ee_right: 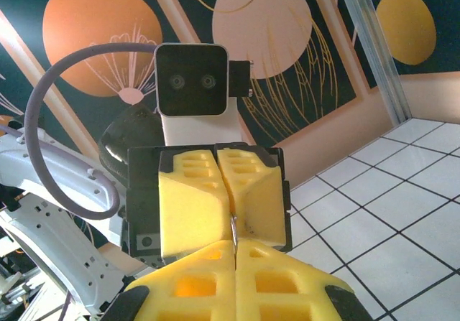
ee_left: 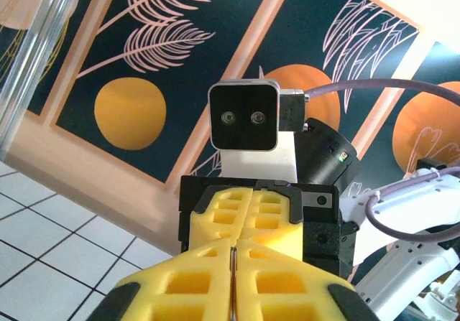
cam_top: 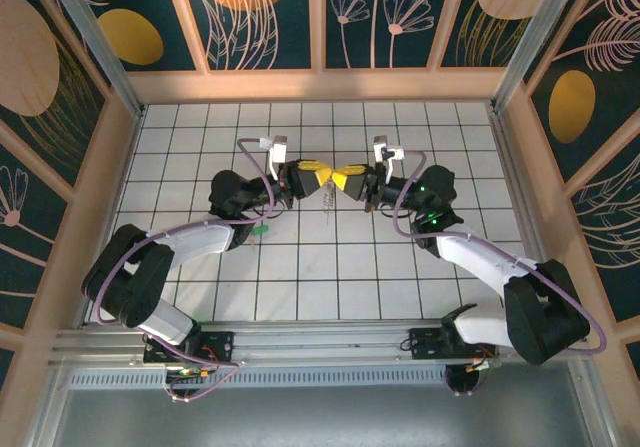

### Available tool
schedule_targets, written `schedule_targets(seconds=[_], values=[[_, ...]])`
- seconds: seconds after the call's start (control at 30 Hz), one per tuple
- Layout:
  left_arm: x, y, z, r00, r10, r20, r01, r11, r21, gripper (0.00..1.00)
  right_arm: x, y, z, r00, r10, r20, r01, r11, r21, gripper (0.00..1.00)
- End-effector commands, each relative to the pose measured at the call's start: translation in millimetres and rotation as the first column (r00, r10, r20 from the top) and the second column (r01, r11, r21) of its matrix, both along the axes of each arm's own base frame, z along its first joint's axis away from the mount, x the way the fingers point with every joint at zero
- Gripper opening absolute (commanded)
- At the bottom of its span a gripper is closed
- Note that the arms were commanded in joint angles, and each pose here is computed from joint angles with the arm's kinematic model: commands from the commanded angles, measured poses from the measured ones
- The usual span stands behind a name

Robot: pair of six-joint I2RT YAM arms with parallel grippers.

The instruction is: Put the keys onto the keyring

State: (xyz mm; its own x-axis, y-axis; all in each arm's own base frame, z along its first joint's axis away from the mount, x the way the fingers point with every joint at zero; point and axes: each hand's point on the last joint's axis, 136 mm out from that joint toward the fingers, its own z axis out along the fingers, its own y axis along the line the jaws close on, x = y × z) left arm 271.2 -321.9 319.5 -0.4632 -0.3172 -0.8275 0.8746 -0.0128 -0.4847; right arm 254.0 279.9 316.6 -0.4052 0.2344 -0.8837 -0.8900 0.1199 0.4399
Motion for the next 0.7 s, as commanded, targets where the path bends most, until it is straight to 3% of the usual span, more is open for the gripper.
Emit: schedule_targets(seconds=[0.0, 0.07, 0.27, 0.37, 0.43, 0.57, 0.67], values=[[-8, -4, 10, 0.998, -0.026, 0.051, 0.026, 1.0, -0.003, 0.04, -1, 0, 19, 0.997, -0.003, 0.076, 0.001, 1.0, 0.027, 0.0], [-7, -4, 9, 0.998, -0.025, 0.051, 0.025, 1.0, 0.002, 0.0, 0, 0, 19, 0.997, -0.008, 0.073, 0.006, 1.0, 0.026, 0.0], [-8, -5, 5, 0.998, -0.028, 0.049, 0.028, 0.999, 0.017, 0.0, 2, -3, 17, 0.997, -0.022, 0.067, 0.021, 0.999, 0.026, 0.0], [-6, -7, 1, 0.999, -0.023, 0.039, 0.022, 0.999, 0.031, 0.21, 3, -3, 17, 0.997, -0.025, 0.066, 0.023, 0.999, 0.025, 0.0], [-6, -7, -1, 0.999, -0.025, 0.038, 0.023, 0.999, 0.036, 0.22, 4, -3, 16, 0.998, -0.027, 0.064, 0.026, 0.999, 0.025, 0.0], [-6, -6, -3, 0.999, -0.022, 0.038, 0.02, 0.999, 0.044, 0.18, 5, -4, 16, 0.998, -0.031, 0.061, 0.03, 0.999, 0.025, 0.0], [-6, -5, -3, 0.999, -0.014, 0.041, 0.012, 0.999, 0.044, 0.06, 5, -4, 15, 0.998, -0.031, 0.06, 0.029, 0.999, 0.024, 0.0]])
